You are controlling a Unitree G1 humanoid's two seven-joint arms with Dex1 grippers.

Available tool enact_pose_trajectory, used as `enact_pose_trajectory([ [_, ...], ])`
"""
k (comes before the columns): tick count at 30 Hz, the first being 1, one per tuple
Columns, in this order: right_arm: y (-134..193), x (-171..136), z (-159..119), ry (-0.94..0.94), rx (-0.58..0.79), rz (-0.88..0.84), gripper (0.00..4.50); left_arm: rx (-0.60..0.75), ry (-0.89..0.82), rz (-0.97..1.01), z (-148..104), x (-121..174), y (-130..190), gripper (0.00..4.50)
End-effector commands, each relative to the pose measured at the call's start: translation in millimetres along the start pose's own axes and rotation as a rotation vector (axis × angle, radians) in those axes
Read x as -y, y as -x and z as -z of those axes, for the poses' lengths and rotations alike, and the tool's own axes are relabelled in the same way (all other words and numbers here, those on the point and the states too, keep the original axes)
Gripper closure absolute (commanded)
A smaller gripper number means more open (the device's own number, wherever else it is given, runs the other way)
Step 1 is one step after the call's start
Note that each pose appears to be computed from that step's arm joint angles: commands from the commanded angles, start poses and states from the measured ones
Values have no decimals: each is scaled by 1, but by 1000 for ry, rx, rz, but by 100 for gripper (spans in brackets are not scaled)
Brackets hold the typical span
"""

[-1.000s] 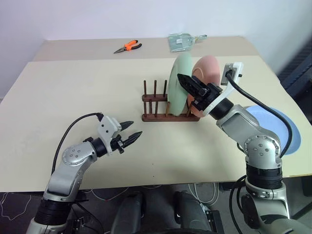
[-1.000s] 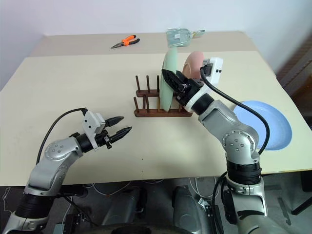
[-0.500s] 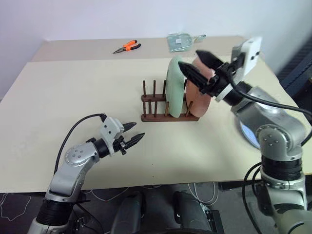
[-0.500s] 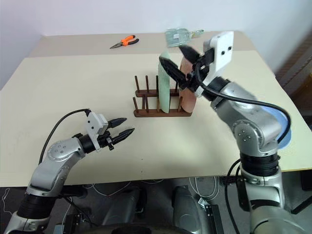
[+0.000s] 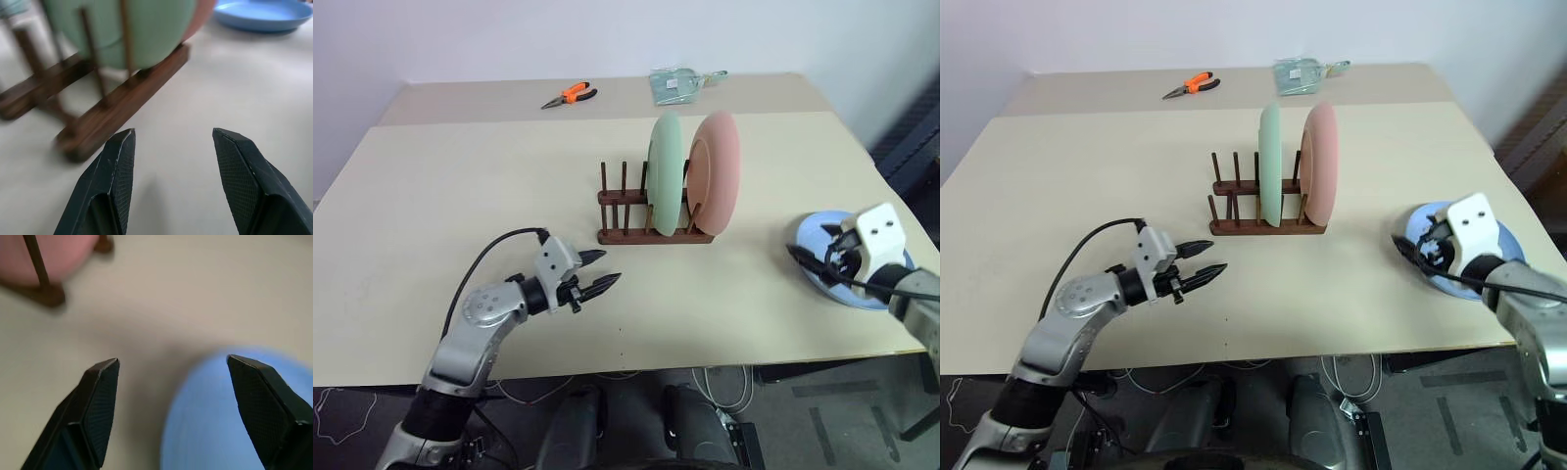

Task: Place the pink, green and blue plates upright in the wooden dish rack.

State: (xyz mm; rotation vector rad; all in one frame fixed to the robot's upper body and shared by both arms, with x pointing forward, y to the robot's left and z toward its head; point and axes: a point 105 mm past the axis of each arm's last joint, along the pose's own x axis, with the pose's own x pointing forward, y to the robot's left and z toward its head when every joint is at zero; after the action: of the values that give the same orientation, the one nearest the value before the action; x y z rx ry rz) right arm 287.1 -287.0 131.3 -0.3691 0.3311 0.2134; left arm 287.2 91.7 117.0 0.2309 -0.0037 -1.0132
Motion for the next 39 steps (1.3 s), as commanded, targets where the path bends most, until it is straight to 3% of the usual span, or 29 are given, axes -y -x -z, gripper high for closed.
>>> enact_pose_trajectory([
  [1, -2, 4, 22, 33, -95, 93, 94, 27, -30, 20, -8, 0, -4, 194],
  [2, -2, 3, 27, 25, -111, 99, 94, 28, -32, 24, -8, 1, -4, 194],
  [5, -5, 5, 32, -25, -130, 116, 174, 30, -34, 28, -9, 1, -5, 194],
  [10, -11, 10, 18, 0, -88, 130, 439, 30, -34, 23, -9, 3, -4, 194],
  [12, -12, 16, -6, 88, 2, 157, 446, 27, -34, 14, -8, 3, -2, 194],
  [14, -10, 26, -48, 125, 173, 223, 446, 26, -39, -7, -7, 1, 0, 194],
  [18, 18, 21, -163, 25, 646, 182, 446, 31, -69, -84, -6, -11, 4, 194],
  [19, 33, 6, -197, -74, 805, 71, 446, 38, -76, -115, -7, -16, 5, 194],
  [22, 74, -46, -259, -300, 1109, -328, 446, 50, -96, -212, -8, -35, 13, 194],
  [24, 94, -78, -280, -441, 1199, -575, 446, 46, -103, -273, -6, -48, 23, 194],
  [28, 101, -105, -292, -594, 1186, -777, 446, 38, -102, -328, -4, -61, 35, 194],
  [31, 85, -143, -293, -805, 1058, -990, 446, 7, -113, -390, 3, -71, 53, 194],
  [35, 31, -173, -275, -925, 815, -912, 446, -6, -103, -422, 7, -70, 64, 194],
  [39, 19, -190, -268, -951, 732, -928, 446, -20, -88, -413, 12, -61, 67, 194],
])
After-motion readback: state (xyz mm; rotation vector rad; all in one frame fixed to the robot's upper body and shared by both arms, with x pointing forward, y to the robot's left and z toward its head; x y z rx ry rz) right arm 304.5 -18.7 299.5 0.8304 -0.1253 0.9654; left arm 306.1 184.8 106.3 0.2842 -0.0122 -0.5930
